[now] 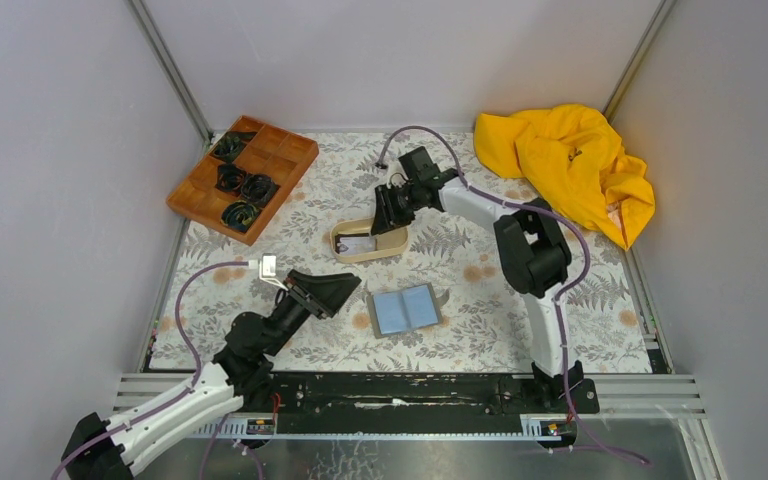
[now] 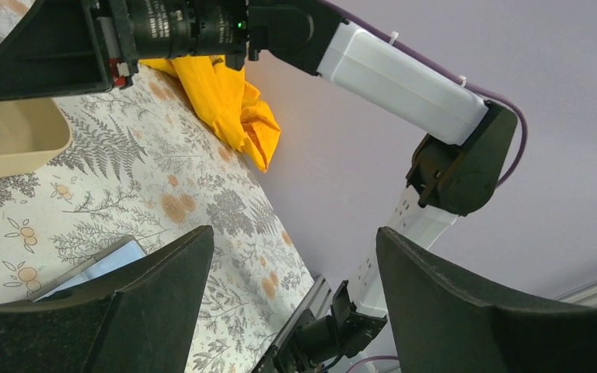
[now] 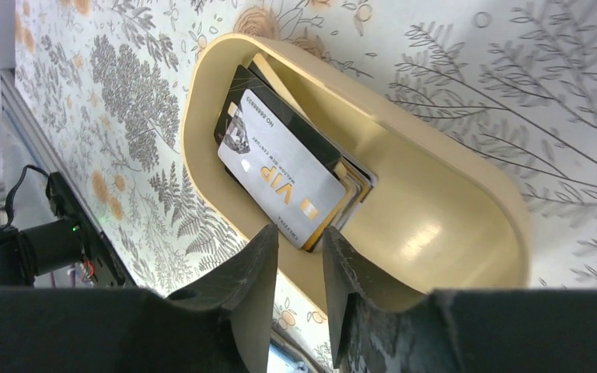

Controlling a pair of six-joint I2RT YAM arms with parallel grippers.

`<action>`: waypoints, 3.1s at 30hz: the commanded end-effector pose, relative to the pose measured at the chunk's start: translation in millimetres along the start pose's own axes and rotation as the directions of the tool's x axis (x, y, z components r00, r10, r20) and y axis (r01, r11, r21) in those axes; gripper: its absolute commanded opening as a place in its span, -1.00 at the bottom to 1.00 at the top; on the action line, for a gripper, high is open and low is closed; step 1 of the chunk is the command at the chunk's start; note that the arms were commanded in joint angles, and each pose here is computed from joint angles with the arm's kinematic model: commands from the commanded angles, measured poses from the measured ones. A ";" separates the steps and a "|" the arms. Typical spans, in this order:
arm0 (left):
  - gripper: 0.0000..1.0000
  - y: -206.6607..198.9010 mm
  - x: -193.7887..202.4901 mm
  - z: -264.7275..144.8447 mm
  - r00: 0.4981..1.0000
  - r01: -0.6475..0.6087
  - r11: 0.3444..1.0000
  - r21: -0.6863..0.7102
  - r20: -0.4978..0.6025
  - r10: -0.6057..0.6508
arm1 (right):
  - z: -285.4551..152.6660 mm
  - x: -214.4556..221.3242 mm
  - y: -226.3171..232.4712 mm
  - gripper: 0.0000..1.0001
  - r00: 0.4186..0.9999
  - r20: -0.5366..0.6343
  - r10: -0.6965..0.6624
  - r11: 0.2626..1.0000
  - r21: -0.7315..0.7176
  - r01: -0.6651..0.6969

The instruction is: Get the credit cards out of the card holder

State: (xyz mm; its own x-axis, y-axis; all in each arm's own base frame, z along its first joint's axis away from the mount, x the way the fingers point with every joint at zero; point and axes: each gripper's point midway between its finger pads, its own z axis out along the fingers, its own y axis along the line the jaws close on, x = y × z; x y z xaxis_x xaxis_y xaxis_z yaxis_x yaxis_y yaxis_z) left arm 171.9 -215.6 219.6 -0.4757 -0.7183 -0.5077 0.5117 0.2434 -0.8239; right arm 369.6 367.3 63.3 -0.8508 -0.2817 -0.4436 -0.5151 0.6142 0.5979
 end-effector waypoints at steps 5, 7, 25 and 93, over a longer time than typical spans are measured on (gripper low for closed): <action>0.69 43.8 41.1 -20.1 0.990 -0.071 0.997 -0.030 -0.120 0.067 | -67.7 -15.3 1.0 -0.38 0.984 0.175 -0.036 0.993 0.116 0.016; 0.48 44.0 47.2 -17.2 0.984 -0.088 0.996 -0.034 -0.161 0.081 | -82.9 -9.6 3.1 -0.50 0.973 0.225 -0.041 0.990 0.143 0.008; -1.00 89.8 123.0 -18.8 0.928 -0.046 0.980 -0.193 -0.371 -0.029 | -121.7 155.7 16.7 -0.92 0.935 0.348 0.073 0.993 0.061 -0.101; -1.00 146.3 155.1 -29.2 0.890 -0.067 0.928 -0.366 -0.442 -0.110 | -76.3 198.2 12.7 -0.22 0.973 0.203 0.111 0.991 0.052 -0.124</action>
State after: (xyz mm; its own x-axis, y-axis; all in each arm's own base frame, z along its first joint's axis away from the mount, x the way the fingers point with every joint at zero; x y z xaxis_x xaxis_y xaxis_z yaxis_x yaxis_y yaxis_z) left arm 154.0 -277.7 17.1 -0.7995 -0.3891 -0.4576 0.2342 0.4995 -0.8340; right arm 187.6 246.4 23.4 -0.8694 -0.0652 -0.4898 -0.3687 0.7456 0.5551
